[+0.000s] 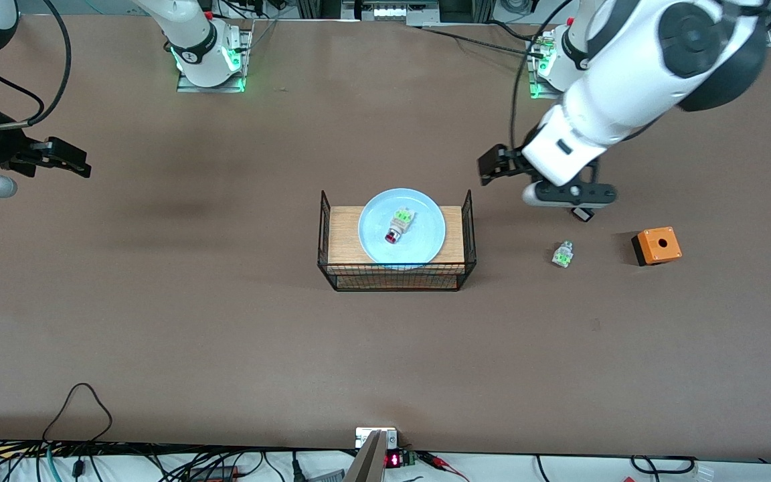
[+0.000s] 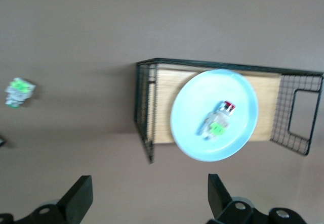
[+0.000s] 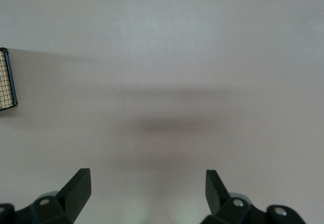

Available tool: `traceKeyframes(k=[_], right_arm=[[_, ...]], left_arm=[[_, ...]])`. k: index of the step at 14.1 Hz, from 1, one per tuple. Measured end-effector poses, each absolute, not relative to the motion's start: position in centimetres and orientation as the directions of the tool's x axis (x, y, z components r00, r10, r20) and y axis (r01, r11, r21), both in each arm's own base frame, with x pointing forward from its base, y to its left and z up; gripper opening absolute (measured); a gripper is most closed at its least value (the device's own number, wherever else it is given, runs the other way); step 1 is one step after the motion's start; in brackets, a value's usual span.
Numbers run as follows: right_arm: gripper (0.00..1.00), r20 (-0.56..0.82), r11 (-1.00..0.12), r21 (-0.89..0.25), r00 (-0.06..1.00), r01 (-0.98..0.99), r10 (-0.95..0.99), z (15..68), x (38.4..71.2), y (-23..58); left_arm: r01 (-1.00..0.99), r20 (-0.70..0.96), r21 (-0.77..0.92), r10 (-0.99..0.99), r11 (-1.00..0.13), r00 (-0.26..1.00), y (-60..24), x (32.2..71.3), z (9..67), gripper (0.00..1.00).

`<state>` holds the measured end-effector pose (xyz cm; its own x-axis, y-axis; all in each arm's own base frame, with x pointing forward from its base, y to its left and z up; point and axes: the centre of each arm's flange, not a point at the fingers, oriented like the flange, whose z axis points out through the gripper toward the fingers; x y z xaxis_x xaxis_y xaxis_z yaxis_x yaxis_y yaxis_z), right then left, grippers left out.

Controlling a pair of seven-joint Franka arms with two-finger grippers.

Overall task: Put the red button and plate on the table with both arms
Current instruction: 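Lower the left gripper onto the red button on the plate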

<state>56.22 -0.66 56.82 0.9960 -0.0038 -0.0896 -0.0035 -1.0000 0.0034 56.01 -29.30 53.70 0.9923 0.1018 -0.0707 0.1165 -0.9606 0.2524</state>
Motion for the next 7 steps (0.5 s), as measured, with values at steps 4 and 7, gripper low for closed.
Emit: traceKeyframes(k=[4,7], right_arm=[[1.0,-0.09,-1.0,0.003,0.996,-0.004,-0.004,56.8,56.2,-0.7],[1.0,-0.09,-1.0,0.003,0.996,-0.004,-0.004,56.8,56.2,-0.7]], left_arm=[[0.099,-0.066,0.269,0.084,-0.958,0.994,-33.4,56.4,49.7,1.0],[0.09,-0.051,0.284,0.079,-0.955,0.996,-34.9,56.8,47.9,1.0]])
